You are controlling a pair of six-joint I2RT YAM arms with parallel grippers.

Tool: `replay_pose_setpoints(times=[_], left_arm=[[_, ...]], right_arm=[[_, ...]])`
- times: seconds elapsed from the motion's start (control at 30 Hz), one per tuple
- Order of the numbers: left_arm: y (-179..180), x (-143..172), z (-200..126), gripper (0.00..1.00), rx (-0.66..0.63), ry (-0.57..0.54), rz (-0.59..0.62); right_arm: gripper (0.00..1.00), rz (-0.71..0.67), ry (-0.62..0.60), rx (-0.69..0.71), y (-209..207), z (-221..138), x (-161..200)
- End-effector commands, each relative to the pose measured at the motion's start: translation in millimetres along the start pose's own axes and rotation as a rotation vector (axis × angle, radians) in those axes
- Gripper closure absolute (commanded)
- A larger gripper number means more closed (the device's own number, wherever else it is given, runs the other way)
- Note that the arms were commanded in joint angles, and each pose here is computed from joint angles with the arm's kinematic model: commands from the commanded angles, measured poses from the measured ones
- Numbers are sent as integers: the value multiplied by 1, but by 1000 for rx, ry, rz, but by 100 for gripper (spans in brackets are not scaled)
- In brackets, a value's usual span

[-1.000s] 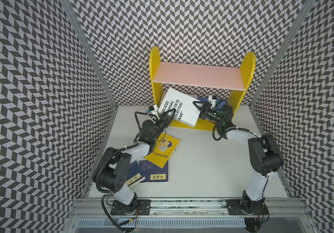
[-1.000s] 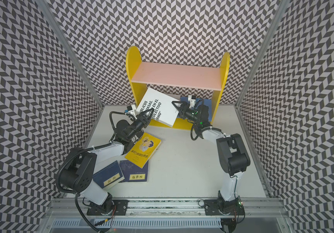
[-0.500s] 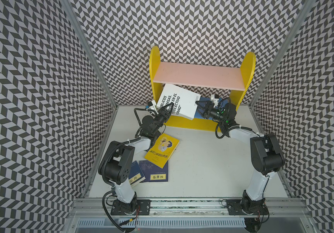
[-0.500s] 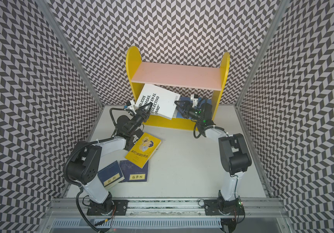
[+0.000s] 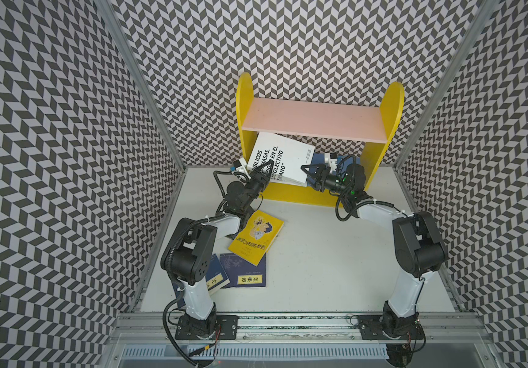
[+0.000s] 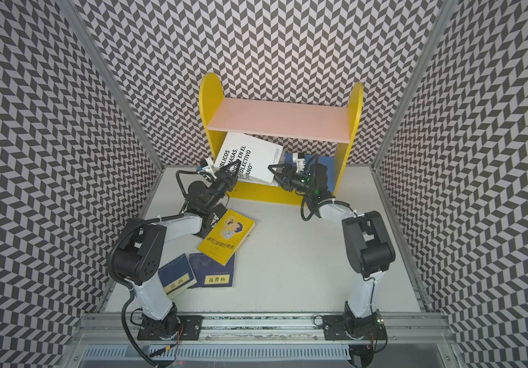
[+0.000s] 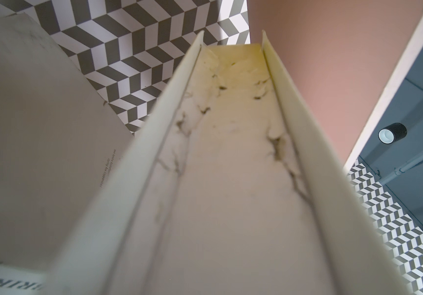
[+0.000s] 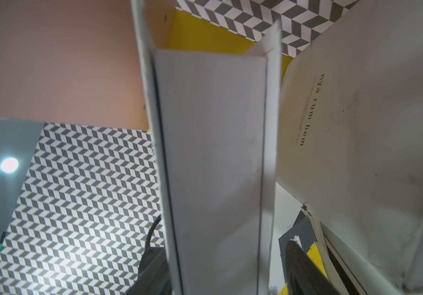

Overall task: Stacking books/files
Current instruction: Pick up the book from the top-center of the table, then place the book on the bookshelf.

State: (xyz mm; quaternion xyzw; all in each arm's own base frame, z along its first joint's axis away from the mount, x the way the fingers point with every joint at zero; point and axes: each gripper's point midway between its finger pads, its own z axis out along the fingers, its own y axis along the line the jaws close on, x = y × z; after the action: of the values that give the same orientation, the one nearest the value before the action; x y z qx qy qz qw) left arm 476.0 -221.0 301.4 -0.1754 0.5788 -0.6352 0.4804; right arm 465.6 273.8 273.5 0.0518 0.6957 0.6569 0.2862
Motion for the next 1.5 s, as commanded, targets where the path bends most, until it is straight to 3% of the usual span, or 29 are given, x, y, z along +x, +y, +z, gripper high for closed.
replay_pose_setpoints(times=[0.0, 0.23, 0.33, 0.5, 0.63, 0.87, 1.2, 1.47], left_arm=[[-36, -14, 4, 67, 90, -52, 30], [-32, -13, 10, 66, 72, -37, 33], [-32, -13, 12, 62, 59, -25, 42], [-29, -16, 10, 39, 7, -12, 75], [-22, -23, 9, 27, -57, 26, 87], [-8, -46, -27, 1, -234, -46, 161], [-7, -116, -137, 0, -371, -271, 238], [-17, -140, -164, 0, -421, -363, 318]], right_arm=[[41, -56, -3, -25, 16, 5, -4], [55, -96, -14, 4, 17, 12, -7], [60, -112, -24, 9, 17, 14, -13], [63, -135, -38, 41, 9, 22, -26], [64, -126, -53, 43, 4, 28, -34], [63, -133, -75, 106, -18, 33, -49], [62, -131, -59, 123, -23, 45, -61], [59, -151, -40, 139, -14, 44, -61]])
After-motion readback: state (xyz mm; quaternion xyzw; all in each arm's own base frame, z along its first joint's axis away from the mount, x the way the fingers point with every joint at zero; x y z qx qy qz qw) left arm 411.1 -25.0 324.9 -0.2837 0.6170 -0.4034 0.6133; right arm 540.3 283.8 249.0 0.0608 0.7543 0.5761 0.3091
